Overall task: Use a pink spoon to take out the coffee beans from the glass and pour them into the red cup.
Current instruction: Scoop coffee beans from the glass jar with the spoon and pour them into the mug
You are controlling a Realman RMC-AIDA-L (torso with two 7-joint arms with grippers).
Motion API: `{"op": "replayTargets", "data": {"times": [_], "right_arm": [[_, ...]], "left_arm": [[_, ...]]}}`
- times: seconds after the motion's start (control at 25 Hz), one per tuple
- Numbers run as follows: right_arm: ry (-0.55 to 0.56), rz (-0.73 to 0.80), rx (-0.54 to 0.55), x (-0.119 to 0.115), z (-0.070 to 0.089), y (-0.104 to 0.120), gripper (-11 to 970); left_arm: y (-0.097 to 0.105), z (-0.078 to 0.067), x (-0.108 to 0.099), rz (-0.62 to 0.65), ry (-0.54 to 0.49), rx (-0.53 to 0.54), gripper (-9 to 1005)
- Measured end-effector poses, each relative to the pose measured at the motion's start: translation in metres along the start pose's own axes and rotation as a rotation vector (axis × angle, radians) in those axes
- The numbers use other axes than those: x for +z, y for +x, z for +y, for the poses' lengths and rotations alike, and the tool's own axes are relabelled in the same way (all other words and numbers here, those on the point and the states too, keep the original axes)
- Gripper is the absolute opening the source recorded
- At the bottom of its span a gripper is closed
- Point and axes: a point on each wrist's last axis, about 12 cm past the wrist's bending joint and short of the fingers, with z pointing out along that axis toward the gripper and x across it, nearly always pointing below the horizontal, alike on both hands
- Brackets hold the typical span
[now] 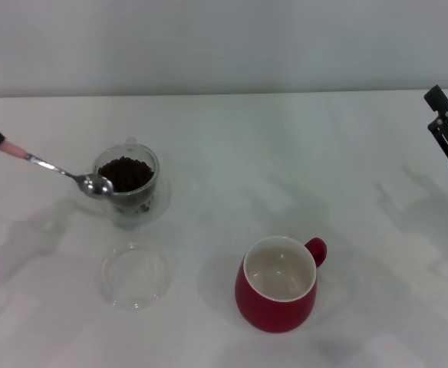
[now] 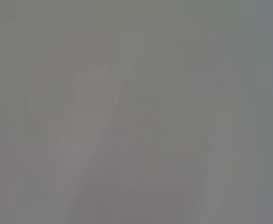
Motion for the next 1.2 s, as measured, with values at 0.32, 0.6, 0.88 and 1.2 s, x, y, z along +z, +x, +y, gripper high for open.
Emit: {"op": "replayTargets", "data": {"times": [0.32, 0.6, 0.88, 1.2], "right_arm": [[0.007, 0.016, 0.027, -0.005, 0.0, 0.001, 599], [0.011, 0.041, 0.036, -0.012, 0.0, 0.003, 599], [0.008, 0.076, 0.066, -0.021, 0.002, 0.005, 598], [0.011, 0.087, 0.086, -0.023, 0.002, 0.006, 598]], "left_arm": [[-0.029, 0.02, 0.001, -0.029, -0.134, -0.03, 129], [-0.039, 0.025, 0.02, -0.012, -0.146, -0.013, 129], [-0.036, 0.033, 0.04, 0.069, -0.2, -0.03, 130], [-0.035, 0.034, 0.06, 0.137, -0.203, 0.027, 130]]}}
